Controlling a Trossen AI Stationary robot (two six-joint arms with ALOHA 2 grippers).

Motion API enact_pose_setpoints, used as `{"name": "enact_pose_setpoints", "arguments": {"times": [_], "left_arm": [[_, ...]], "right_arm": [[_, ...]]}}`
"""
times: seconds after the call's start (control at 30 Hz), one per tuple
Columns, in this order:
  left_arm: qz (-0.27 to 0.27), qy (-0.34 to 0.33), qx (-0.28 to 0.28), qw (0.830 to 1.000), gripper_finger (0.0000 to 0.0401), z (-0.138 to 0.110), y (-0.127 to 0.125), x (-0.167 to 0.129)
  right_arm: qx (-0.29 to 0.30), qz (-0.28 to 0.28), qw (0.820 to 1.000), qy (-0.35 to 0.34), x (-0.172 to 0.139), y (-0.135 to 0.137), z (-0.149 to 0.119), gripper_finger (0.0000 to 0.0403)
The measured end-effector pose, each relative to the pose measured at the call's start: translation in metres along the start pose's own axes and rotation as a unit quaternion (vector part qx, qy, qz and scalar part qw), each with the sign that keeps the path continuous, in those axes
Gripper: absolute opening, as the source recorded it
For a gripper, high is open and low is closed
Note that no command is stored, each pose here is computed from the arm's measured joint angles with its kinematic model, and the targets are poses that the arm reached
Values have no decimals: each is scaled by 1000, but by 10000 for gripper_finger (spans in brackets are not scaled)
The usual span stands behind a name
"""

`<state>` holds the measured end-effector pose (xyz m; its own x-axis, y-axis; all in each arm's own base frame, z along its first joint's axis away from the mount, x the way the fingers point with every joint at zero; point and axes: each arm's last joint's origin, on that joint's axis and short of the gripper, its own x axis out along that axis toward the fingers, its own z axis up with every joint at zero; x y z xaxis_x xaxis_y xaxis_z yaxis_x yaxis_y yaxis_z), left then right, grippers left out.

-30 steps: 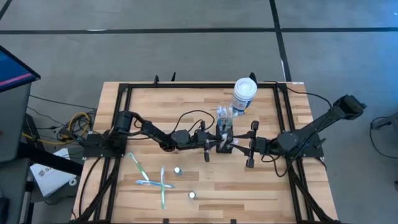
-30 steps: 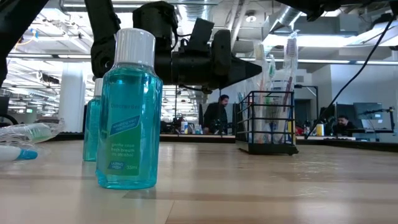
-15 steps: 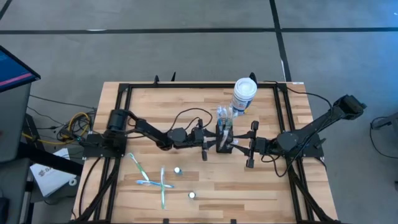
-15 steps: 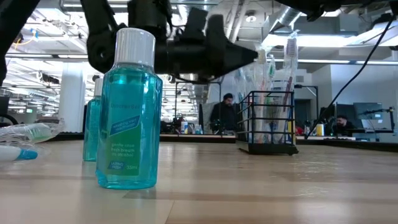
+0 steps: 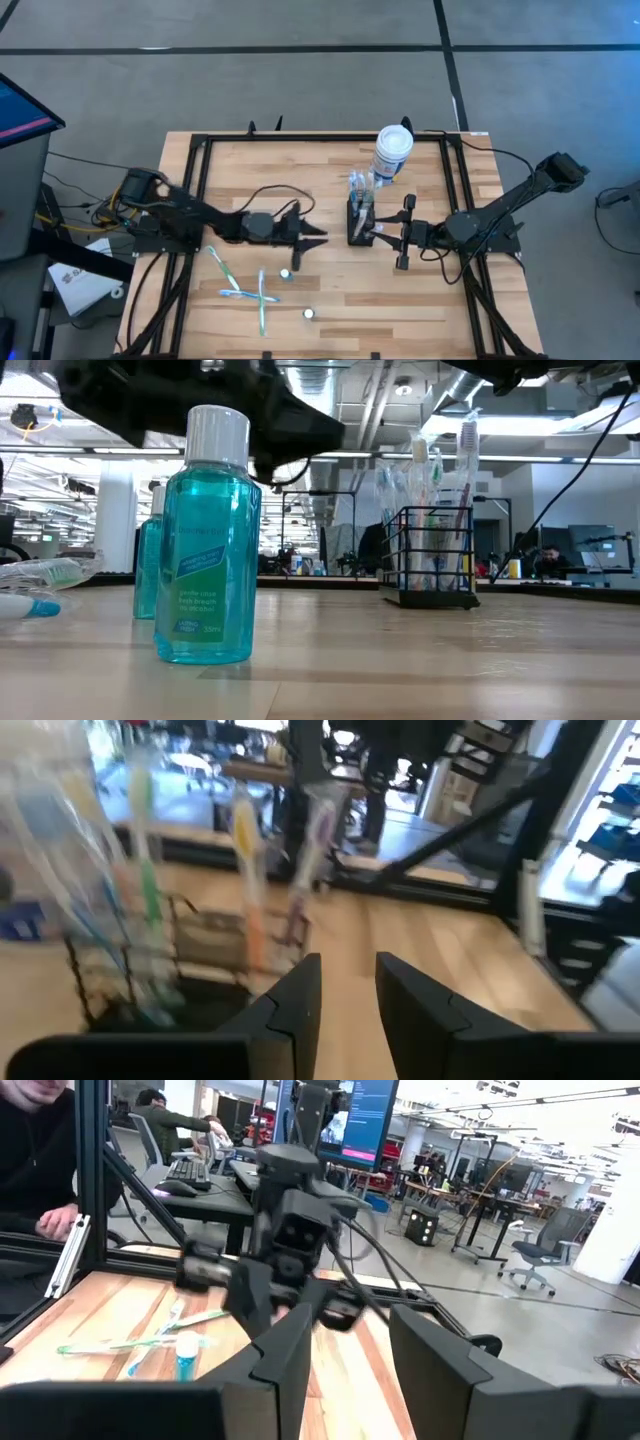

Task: Pick & Place toothbrushing station
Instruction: Put the bottom green toothbrush into the wire mesh organizer

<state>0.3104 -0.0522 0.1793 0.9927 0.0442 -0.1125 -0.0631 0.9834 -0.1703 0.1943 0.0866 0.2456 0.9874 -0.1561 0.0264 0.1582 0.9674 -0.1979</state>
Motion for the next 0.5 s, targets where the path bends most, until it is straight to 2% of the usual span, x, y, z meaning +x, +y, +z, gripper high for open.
{"name": "enact_pose_setpoints", "arguments": {"times": [0.27, 0.5], "left_arm": [[-32, 12, -88, 996, 92, 2, -16, -50], [-66, 35, -188, 979, 92, -10, -24, -82]], "right_arm": [[2, 0, 1000, -1, 0, 0, 0, 128], [2, 0, 1000, 0, 0, 0, 0, 128]]}}
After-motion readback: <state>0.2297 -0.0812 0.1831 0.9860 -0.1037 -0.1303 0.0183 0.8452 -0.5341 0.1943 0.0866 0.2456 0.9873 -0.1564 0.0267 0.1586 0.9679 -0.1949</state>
